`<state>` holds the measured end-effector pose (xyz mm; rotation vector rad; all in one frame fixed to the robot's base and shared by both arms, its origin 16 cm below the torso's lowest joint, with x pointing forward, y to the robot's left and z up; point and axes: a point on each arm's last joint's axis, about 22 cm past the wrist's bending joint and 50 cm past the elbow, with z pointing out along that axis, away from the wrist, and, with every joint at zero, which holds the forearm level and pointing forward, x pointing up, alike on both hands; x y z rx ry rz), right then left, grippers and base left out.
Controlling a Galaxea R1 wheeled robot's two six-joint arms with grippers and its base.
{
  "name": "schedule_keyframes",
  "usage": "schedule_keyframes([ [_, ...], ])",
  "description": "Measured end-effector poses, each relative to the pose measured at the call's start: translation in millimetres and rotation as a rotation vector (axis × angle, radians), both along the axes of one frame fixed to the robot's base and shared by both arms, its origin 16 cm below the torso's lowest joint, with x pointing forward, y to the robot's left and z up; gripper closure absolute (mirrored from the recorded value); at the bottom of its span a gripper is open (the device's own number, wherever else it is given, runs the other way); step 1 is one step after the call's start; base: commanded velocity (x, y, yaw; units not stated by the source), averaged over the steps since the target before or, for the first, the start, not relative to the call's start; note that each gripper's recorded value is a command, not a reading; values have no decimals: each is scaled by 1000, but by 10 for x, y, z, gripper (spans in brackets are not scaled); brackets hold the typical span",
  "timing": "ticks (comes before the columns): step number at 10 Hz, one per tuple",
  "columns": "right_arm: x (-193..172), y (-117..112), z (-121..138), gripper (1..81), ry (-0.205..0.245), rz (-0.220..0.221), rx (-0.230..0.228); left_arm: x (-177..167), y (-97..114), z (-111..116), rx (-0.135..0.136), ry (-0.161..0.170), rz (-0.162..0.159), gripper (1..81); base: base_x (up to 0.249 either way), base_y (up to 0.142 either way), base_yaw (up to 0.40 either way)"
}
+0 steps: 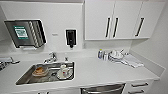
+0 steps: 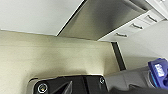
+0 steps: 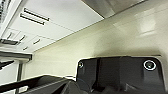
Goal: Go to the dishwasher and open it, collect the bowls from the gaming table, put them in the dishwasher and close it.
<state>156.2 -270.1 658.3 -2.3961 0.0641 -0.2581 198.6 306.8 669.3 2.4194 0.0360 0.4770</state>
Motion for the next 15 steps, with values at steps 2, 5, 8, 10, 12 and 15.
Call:
schedule_keyframes([
  [2, 297, 21, 87, 10, -1, -9, 22, 224, -117, 124, -35, 17, -30, 10, 0, 0, 0],
  [5, 627, -57, 134, 10, -14, -36, 26, 332, 48, 272, -20, 26, -42, 10, 0, 0, 0],
  [8, 950, -93, 155, 10, -64, -52, 31, 468, 187, 534, -11, -18, -43, 10, 0, 0, 0],
  [10, 1027, -90, 100, 10, -77, -53, 32, 530, 273, 617, 2, -43, -43, 10, 0, 0, 0],
  [12, 1059, -109, -29, 10, -45, -57, 31, 605, 389, 582, 20, -35, -30, 10, 0, 0, 0],
  [15, 1311, -73, -167, 10, -13, -70, 49, 828, 408, 473, 15, -22, -14, 10, 0, 0, 0],
])
